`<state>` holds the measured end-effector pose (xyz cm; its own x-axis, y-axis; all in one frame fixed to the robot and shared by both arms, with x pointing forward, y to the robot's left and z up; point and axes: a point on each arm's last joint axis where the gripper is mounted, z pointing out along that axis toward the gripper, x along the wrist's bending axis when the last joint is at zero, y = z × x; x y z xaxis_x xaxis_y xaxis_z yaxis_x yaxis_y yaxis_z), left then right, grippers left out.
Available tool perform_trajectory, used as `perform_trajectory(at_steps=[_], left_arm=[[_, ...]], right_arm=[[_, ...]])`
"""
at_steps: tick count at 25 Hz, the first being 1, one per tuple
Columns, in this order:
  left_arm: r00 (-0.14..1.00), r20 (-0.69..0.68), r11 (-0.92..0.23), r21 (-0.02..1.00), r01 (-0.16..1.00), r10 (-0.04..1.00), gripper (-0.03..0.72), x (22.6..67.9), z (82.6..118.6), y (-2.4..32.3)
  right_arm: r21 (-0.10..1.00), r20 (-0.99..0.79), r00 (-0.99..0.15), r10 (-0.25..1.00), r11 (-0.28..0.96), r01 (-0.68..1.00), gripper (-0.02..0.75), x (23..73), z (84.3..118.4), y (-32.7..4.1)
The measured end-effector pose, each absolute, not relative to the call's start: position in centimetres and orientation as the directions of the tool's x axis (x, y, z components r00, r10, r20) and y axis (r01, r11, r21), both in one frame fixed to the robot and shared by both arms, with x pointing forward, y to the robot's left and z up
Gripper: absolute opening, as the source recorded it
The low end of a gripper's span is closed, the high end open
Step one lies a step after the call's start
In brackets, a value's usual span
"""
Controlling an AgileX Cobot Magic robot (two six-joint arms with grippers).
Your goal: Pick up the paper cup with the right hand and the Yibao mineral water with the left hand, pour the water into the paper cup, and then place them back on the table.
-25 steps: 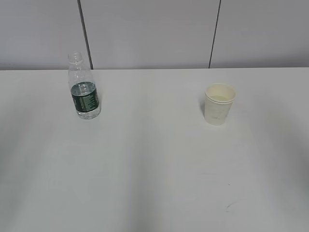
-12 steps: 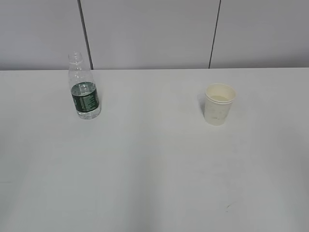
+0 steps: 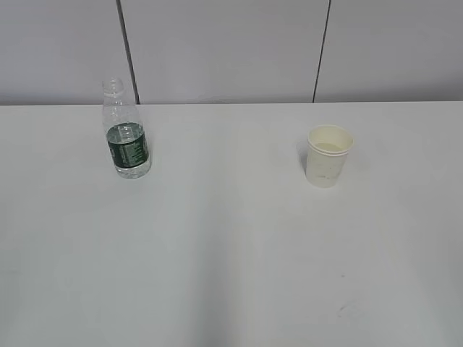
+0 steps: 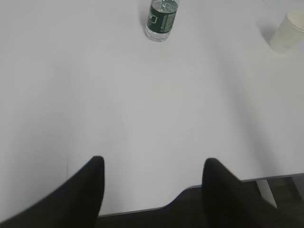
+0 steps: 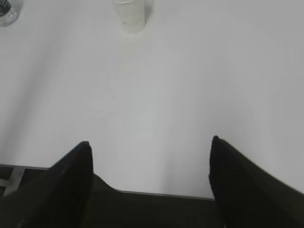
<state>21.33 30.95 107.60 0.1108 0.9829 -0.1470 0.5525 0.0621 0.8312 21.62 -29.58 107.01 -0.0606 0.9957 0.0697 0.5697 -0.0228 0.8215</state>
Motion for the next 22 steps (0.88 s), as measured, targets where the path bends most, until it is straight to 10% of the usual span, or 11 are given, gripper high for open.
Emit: perform_trajectory(at_steps=[22], left_arm=[[0.113,-0.108,0.039,0.871,0.490,0.988,0.359,22.8,105.1,30.9]], right_arm=[[0.842,0.037,-0.092,0.995,0.019,0.540,0.586,22.8,104.0,-29.5]])
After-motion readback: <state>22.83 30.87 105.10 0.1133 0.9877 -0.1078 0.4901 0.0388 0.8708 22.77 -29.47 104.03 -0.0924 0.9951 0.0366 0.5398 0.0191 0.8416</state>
